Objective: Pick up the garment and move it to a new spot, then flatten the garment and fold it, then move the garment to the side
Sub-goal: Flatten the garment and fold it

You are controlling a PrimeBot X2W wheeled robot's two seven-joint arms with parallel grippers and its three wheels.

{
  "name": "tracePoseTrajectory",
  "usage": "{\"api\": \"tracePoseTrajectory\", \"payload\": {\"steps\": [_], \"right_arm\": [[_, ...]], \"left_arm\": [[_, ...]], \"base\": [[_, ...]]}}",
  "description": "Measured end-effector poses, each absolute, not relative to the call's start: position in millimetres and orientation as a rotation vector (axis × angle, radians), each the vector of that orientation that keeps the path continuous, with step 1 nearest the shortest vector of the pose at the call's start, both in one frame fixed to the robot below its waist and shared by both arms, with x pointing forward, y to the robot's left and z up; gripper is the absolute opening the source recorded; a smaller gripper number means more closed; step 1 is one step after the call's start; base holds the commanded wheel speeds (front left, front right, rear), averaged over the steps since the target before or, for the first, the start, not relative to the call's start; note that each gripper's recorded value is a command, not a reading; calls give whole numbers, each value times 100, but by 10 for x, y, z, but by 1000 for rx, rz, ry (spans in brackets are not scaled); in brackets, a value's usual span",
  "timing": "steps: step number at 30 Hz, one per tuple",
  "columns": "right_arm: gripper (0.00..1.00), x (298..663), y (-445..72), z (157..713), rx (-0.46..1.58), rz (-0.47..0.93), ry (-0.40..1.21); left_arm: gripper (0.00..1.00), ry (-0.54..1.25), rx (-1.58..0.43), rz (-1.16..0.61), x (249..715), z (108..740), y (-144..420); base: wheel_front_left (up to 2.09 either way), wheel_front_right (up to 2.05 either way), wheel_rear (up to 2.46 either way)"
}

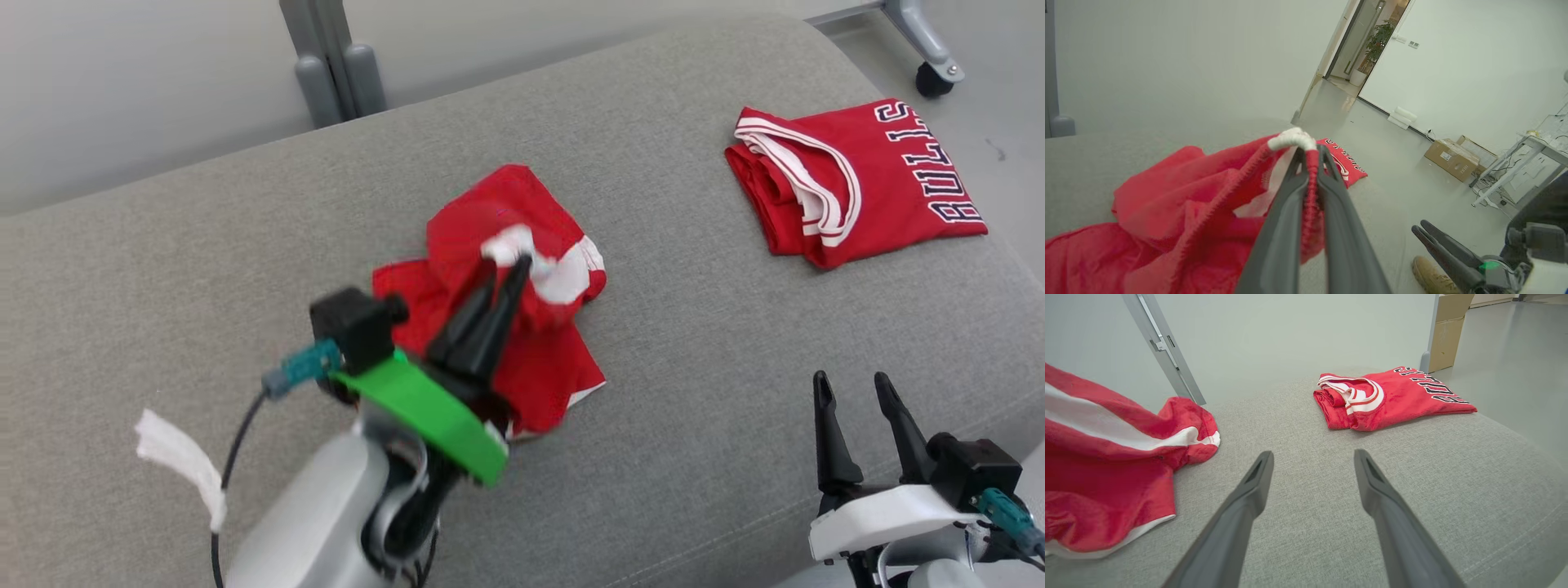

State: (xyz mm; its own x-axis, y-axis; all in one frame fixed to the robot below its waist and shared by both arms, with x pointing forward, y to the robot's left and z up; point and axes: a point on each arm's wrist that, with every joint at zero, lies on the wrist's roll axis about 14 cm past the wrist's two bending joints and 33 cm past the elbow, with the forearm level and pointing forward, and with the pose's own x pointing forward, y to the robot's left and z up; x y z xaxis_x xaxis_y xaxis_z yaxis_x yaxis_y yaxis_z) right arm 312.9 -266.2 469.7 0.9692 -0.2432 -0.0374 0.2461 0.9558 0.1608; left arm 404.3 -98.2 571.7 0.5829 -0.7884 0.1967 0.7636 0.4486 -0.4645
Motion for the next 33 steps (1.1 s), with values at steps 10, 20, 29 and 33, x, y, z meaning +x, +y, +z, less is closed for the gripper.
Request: {"api": "tracePoseTrajectory", "payload": {"steps": [10,20,29,33], "right_arm": [[100,3091,-2507,4557,145,-194,63],[100,3187,-2251,4589,143,-101,52],[100,3288,-2020,4673,135,-20,29],[100,3307,-1970,4693,134,-3,24]], "left_arm": [[0,458,-635,-801,2855,4542,-291],[0,383,-658,-328,2973,4155,818],[75,287,-571,-176,3060,4145,1332],[100,284,-551,-152,3054,4110,1372]], "base": [[0,0,0],[0,0,0],[0,0,0],[0,0,0]]}}
